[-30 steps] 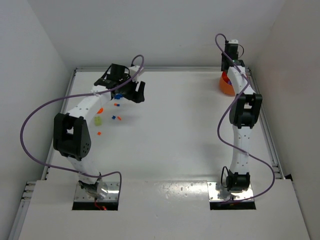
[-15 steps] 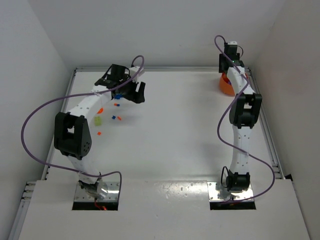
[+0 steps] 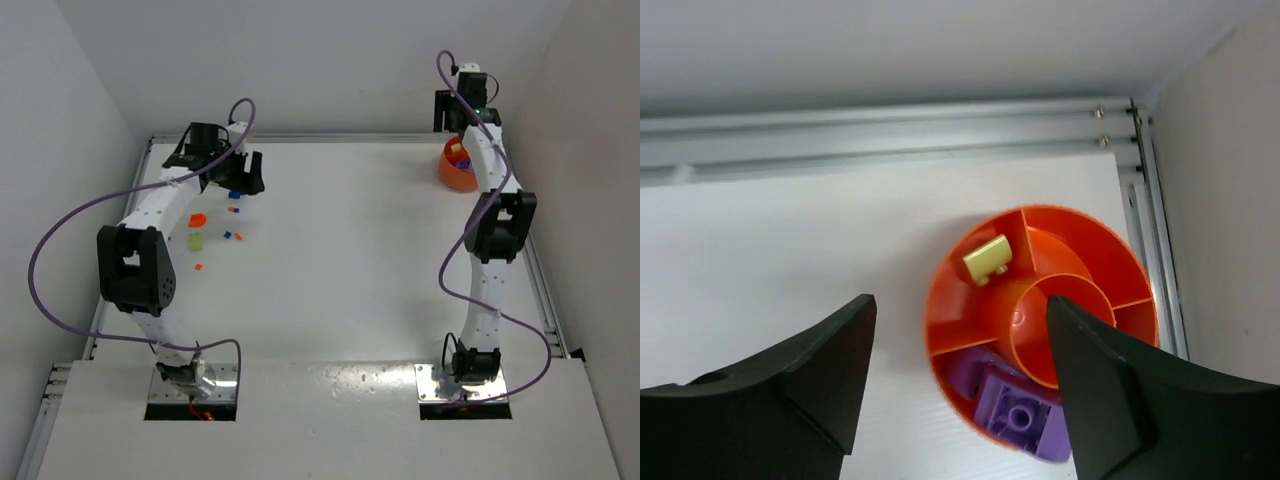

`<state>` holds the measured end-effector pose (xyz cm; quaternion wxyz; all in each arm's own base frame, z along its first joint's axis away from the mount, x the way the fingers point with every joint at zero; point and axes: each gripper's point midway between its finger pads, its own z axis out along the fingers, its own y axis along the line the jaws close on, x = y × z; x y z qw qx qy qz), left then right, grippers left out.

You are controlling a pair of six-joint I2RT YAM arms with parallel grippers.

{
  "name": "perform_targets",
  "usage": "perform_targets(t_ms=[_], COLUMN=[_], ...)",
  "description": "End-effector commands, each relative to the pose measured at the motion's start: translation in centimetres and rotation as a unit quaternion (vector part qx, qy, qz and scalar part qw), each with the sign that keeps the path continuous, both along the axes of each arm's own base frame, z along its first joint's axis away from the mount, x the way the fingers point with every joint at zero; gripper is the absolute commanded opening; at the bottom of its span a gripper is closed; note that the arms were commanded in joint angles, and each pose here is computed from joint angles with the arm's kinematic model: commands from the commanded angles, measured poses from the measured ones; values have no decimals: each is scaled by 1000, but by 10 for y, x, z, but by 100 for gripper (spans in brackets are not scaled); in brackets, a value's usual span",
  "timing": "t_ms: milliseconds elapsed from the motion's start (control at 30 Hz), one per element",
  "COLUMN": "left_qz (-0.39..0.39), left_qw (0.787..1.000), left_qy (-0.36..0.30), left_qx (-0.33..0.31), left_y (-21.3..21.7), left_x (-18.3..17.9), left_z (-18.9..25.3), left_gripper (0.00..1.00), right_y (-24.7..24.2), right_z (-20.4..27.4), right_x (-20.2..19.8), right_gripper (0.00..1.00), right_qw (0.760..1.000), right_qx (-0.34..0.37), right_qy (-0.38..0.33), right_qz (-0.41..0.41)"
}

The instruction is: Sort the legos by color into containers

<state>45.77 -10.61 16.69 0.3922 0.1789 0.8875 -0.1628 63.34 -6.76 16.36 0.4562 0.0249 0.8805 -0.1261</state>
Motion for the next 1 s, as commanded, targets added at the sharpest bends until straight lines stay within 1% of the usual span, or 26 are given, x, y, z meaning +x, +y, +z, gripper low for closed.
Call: perform_targets(t_ms=[0,33,67,100,133,200,233,267,333,367,500,567,667,767,867,967], left_qz=[12,35,39,54,70,108,122,149,182,190,229,255,300,324,339,346], left_qw=[999,999,999,998,996,991,988,981,972,970,958,948,926,912,906,909], left_qy=[-44,-31,-23,-16,-5,14,27,40,67,78,115,138,175,208,219,209], left_qx=[15,21,25,35,51,77,93,116,131,132,134,130,147,141,125,100], left_y=[30,50,52,70,84,111,119,135,151,152,159,160,174,176,175,170], left_x=[11,12,9,7,2,-13,-21,-31,-51,-58,-81,-92,-103,-117,-118,-106], left_z=[34,30,27,23,21,9,2,-4,-14,-18,-35,-47,-70,-91,-105,-108], left_gripper=[81,81,81,81,81,81,81,81,81,81,81,81,81,81,80,77], right_y=[39,51,54,64,72,83,88,88,94,94,98,100,100,105,106,108], right_z=[97,96,98,90,100,87,84,82,77,66,70,70,74,78,77,77], right_x=[-18,-23,-27,-36,-44,-61,-67,-71,-84,-87,-91,-91,-90,-89,-87,-87], right_gripper=[77,79,80,80,85,85,85,85,85,85,85,85,85,86,86,86], right_qw=[994,992,992,990,987,985,982,982,980,980,977,977,977,976,976,975], right_qx=[19,30,33,42,50,57,66,67,69,71,77,80,83,82,86,92], right_qy=[-73,-64,-64,-47,-50,-20,-12,-8,4,17,14,14,9,5,5,4], right_qz=[81,102,108,122,144,164,176,175,187,186,196,199,197,202,200,201])
